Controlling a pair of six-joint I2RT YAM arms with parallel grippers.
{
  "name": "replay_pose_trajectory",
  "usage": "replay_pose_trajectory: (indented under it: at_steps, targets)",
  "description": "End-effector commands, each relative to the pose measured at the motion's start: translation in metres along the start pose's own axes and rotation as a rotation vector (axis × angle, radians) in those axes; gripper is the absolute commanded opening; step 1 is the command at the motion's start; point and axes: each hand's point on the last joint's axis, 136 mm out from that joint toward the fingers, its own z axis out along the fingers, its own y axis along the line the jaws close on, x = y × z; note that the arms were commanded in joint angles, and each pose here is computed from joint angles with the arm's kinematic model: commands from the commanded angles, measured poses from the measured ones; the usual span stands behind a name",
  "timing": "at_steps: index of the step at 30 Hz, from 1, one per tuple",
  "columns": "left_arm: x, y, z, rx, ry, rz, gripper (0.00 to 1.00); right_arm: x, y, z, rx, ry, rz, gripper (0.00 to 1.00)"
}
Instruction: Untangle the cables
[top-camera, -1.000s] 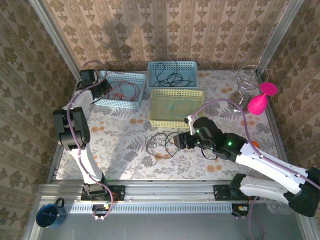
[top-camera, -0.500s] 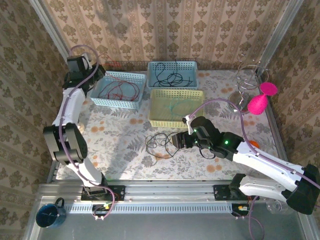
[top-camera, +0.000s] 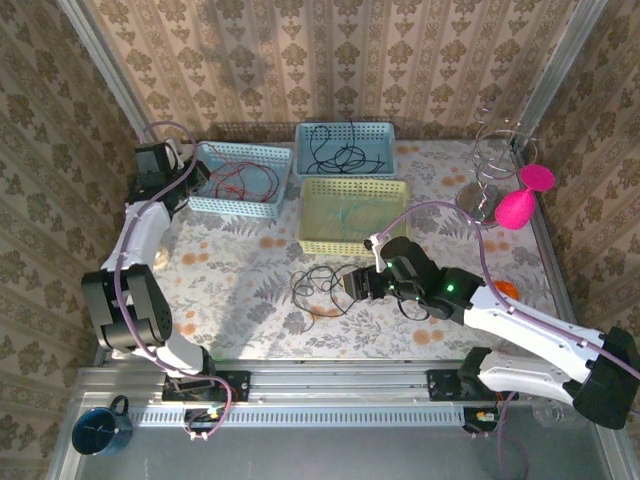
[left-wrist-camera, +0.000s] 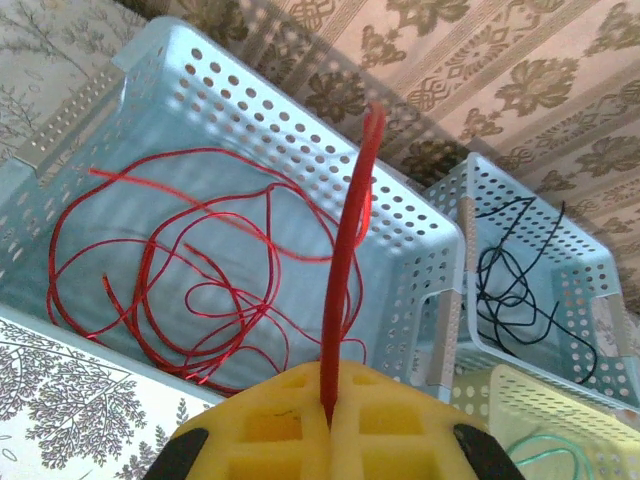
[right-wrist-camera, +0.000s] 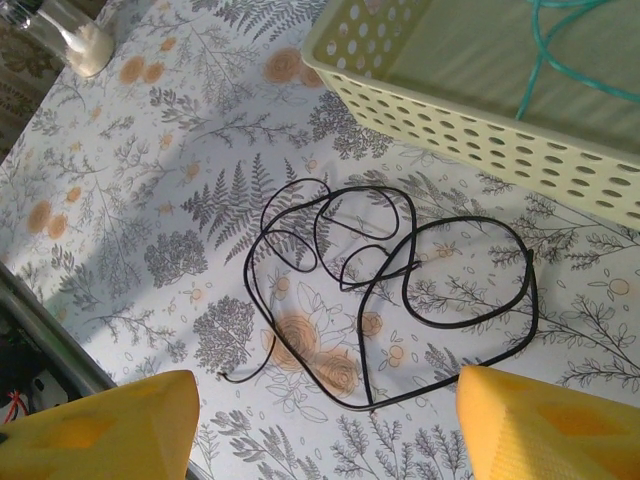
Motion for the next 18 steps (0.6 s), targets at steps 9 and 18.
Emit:
replay_pose_trajectory:
  at_steps: [9, 18]
  targets:
    - [-0.013, 0.019, 0.096, -0.015, 0.042, -0.083, 0.0, 0.0, -0.003, -0.008, 0.005, -0.017, 0.022, 0.7]
    - [0.006, 0.028, 0.137, -0.111, 0.001, -0.002, 0.1, -0.002, -0.007, -0.009, 0.032, -0.012, 0.02, 0.7]
